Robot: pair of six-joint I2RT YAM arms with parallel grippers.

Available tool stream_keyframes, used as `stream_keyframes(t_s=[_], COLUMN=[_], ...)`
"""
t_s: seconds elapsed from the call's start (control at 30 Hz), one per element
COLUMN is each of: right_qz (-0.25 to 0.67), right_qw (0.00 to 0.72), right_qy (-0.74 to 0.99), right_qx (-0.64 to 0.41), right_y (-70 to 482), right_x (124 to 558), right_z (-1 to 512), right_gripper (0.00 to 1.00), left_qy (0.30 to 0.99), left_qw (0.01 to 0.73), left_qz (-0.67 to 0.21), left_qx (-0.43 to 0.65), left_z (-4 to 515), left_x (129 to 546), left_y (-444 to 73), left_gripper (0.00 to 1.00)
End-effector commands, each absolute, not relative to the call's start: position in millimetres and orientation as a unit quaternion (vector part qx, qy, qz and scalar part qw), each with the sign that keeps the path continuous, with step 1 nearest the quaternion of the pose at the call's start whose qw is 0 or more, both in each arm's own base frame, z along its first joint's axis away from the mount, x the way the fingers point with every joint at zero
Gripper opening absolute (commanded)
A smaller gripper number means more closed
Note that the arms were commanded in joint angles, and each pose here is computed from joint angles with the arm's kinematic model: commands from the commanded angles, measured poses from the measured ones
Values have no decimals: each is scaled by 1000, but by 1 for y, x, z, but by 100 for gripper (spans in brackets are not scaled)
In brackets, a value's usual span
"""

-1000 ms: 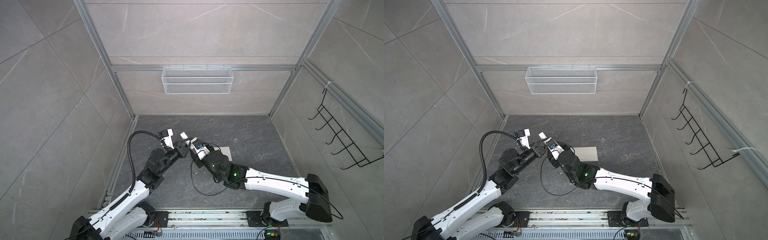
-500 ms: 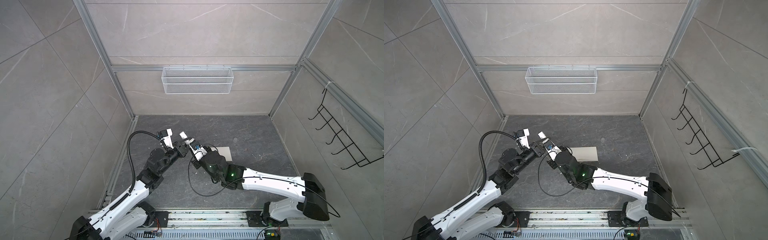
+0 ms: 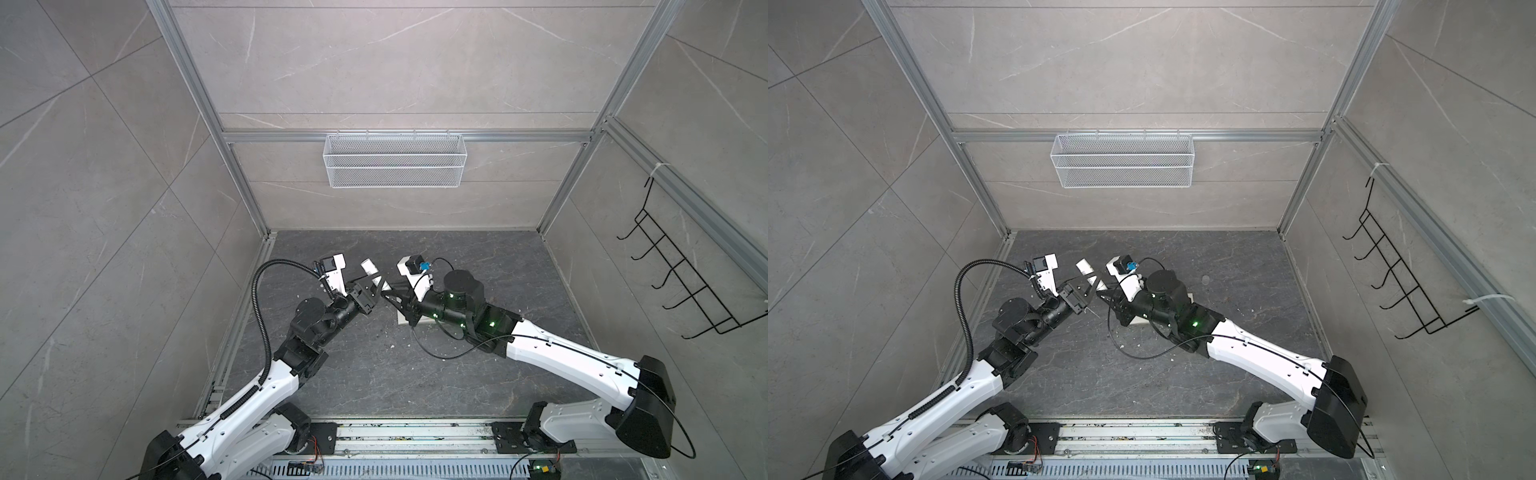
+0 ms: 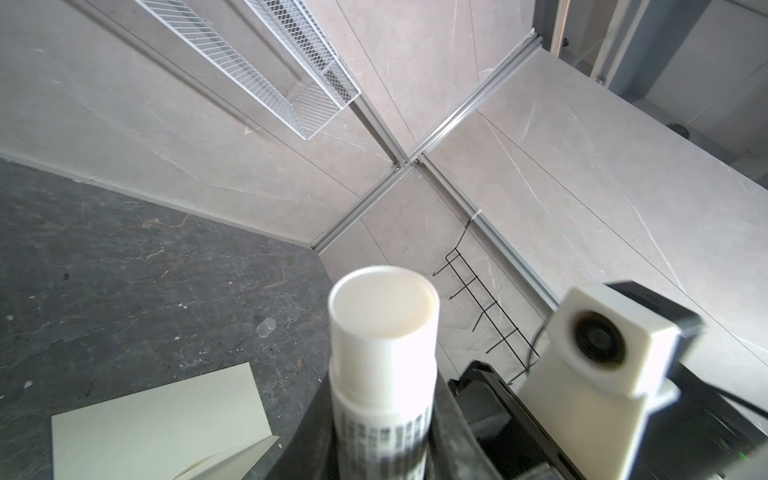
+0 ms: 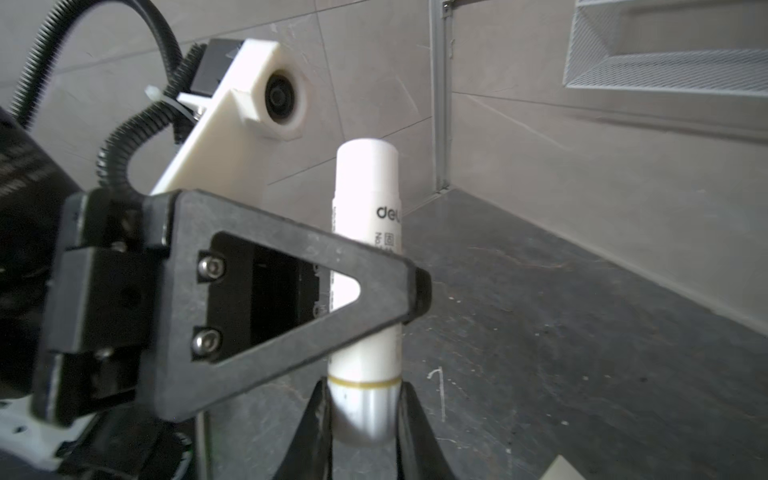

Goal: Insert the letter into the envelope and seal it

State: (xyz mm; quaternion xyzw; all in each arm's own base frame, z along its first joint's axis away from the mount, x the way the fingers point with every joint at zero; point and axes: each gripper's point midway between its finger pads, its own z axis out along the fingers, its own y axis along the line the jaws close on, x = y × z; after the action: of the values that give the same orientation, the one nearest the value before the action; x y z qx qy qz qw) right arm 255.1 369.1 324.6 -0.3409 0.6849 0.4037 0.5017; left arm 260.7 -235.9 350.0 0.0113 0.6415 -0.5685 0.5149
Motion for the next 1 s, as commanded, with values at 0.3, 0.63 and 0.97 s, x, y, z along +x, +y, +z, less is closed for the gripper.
stream_keyframes(t_s=[0.3,0.63,0.97], right_qz=[642,619,261], right_qw=[381,379,588], right_qy=[579,620,703], right_qx=[-328,-298,-304], right_y=[338,342,323], right_x=[255,274,270], right_z=[390,374,349], right_gripper=[0,12,63], left_qy=[569,587,613], left_qw=[512,512,529], left_qz=[-619,-613,-584], left_qx=[177,129,47], left_z=[391,386,385], left_x=[209,228,251], left_y=[-260,-258,-242], left_gripper=[0,0,0])
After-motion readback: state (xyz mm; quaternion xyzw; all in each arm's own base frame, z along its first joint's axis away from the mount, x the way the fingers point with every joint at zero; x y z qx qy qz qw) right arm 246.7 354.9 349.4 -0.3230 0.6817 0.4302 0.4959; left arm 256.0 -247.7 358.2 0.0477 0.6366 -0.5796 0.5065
